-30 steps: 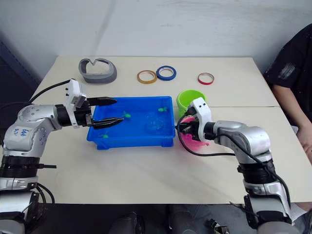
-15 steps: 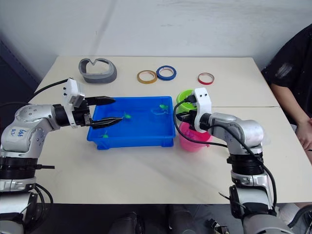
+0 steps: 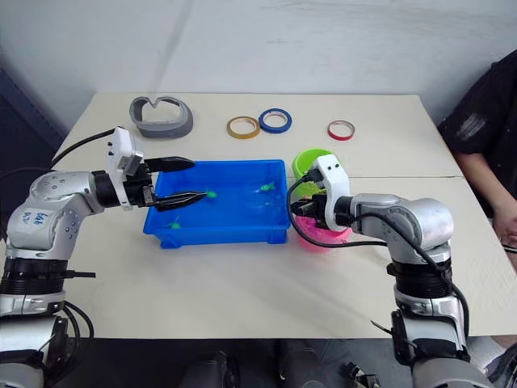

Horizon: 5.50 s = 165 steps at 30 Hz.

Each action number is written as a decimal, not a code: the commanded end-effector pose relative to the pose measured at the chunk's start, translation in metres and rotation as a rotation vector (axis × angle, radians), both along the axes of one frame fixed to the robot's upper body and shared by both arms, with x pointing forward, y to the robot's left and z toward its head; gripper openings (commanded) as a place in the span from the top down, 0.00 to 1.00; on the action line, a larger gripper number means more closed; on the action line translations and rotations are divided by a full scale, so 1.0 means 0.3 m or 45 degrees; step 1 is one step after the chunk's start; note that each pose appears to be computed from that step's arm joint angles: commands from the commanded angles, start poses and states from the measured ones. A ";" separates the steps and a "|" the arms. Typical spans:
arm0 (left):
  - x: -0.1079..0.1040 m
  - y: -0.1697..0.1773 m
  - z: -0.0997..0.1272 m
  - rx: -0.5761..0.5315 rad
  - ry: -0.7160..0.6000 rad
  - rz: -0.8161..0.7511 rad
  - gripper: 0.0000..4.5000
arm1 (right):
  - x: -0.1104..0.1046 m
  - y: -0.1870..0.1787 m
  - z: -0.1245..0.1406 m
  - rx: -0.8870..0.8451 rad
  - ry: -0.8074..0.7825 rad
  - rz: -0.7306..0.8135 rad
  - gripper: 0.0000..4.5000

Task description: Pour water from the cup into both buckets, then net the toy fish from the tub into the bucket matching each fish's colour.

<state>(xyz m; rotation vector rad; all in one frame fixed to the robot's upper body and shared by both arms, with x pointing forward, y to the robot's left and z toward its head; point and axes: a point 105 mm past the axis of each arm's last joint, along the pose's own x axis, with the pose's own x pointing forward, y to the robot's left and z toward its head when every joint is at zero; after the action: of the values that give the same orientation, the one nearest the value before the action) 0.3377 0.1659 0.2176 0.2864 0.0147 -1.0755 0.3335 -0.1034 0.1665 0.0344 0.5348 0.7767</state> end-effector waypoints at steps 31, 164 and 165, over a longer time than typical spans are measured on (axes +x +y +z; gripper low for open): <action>0.028 -0.133 0.089 -0.142 -0.033 -0.228 0.01 | -0.074 -0.220 0.256 -0.214 -0.839 -0.148 1.00; 0.010 -0.079 0.102 -0.127 -0.020 -0.192 0.01 | 0.042 -0.389 0.232 -1.950 -1.723 0.596 1.00; 0.010 -0.079 0.103 -0.127 -0.021 -0.191 0.01 | 0.044 -0.390 0.239 -1.978 -1.762 0.616 1.00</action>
<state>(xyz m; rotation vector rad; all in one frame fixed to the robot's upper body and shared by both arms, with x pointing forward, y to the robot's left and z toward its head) 0.3429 0.1425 0.2342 0.1787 -0.0181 -1.2231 0.3467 -0.2199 0.2231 -1.8003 -0.2279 0.5210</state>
